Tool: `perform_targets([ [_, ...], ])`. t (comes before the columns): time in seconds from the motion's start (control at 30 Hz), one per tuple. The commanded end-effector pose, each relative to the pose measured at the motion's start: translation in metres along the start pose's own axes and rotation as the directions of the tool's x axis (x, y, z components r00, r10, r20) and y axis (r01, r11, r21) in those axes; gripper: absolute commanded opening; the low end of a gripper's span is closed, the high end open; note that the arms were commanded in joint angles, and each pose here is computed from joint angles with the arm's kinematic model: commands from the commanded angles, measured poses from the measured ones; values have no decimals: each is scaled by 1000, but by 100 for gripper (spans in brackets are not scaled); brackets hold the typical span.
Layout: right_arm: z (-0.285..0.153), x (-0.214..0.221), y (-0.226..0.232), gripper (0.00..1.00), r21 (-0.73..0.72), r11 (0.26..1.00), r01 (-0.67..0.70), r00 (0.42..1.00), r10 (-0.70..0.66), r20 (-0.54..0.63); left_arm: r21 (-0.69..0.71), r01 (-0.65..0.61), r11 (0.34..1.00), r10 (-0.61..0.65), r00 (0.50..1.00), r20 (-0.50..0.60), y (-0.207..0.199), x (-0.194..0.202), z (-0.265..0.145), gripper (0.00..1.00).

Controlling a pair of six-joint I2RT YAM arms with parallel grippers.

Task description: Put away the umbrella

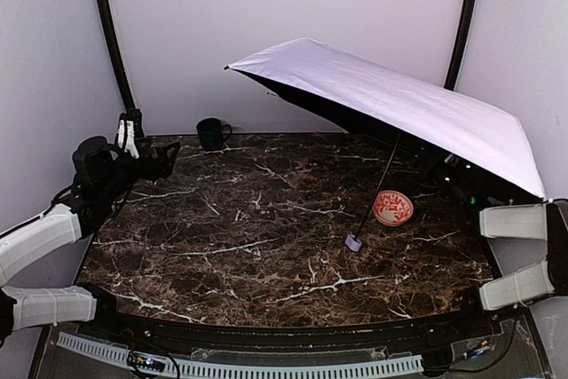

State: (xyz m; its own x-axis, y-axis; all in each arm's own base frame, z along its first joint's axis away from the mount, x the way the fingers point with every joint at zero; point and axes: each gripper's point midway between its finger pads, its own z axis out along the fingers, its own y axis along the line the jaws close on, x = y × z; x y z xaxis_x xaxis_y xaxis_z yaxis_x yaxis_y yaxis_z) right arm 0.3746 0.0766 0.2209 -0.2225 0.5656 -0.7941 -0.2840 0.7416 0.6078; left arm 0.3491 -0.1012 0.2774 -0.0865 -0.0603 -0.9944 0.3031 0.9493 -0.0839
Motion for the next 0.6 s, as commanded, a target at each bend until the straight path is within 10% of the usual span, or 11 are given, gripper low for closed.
perform_targets([
  [0.0,27,-2,72,99,-208,977,-46,999,46,-2,143,30,989,-16,995,-103,-31,21,3,91],
  [0.2,52,-2,91,92,-226,972,-61,998,62,-6,199,23,980,-1,994,-113,-48,32,1,87],
  [0.43,56,-2,95,20,-206,978,-30,999,33,14,255,-14,967,32,997,-67,-63,28,-6,86],
  [0.57,66,-5,111,8,-225,974,3,1000,-4,-5,282,-17,959,37,997,-66,-71,28,-6,85],
])
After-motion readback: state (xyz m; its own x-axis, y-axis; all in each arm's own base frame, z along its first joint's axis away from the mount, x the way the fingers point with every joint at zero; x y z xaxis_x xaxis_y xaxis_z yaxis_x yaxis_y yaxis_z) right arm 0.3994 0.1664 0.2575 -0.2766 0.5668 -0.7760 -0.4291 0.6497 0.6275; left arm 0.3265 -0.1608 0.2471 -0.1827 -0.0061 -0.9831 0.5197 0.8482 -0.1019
